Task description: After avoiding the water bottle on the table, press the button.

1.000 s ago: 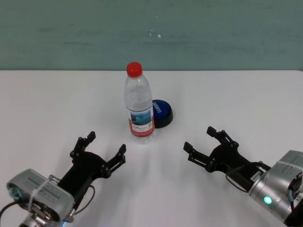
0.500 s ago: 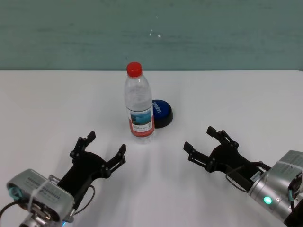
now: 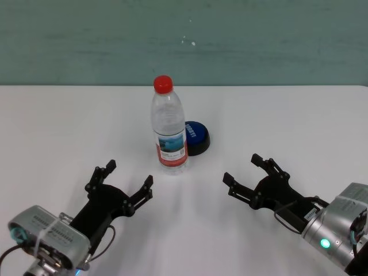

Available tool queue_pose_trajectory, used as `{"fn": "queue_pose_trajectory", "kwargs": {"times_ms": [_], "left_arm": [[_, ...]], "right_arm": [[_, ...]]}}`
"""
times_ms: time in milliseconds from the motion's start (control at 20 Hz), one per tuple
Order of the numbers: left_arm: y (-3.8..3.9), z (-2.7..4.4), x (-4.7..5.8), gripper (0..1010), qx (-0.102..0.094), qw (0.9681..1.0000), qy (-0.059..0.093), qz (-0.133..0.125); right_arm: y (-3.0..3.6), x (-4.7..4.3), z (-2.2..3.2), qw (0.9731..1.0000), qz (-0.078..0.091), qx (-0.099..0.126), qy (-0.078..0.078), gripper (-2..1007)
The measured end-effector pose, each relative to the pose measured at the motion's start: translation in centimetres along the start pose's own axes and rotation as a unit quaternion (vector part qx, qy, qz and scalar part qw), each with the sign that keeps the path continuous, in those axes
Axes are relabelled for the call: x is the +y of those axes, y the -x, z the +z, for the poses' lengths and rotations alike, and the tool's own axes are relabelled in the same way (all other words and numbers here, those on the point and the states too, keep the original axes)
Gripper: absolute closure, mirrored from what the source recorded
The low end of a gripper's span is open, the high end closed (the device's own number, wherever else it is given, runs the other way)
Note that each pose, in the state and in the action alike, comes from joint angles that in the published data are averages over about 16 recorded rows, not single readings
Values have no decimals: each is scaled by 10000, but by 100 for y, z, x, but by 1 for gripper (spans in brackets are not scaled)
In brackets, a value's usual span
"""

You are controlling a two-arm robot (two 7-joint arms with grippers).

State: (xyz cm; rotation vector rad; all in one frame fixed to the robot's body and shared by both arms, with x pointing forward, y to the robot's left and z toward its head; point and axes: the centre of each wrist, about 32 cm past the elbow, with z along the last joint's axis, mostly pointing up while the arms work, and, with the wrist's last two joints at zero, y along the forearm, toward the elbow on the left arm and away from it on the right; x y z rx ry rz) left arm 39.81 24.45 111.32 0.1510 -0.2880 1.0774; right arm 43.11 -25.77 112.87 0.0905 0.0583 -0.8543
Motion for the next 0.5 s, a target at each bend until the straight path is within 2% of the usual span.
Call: {"fn": "queue_pose_trajectory", "kwargs": {"times_ms": [500], "left_arm": [[0,0,0,10,0,10000,0,0]], "right_arm": [[0,0,0,10000,0,0,0,1]]}}
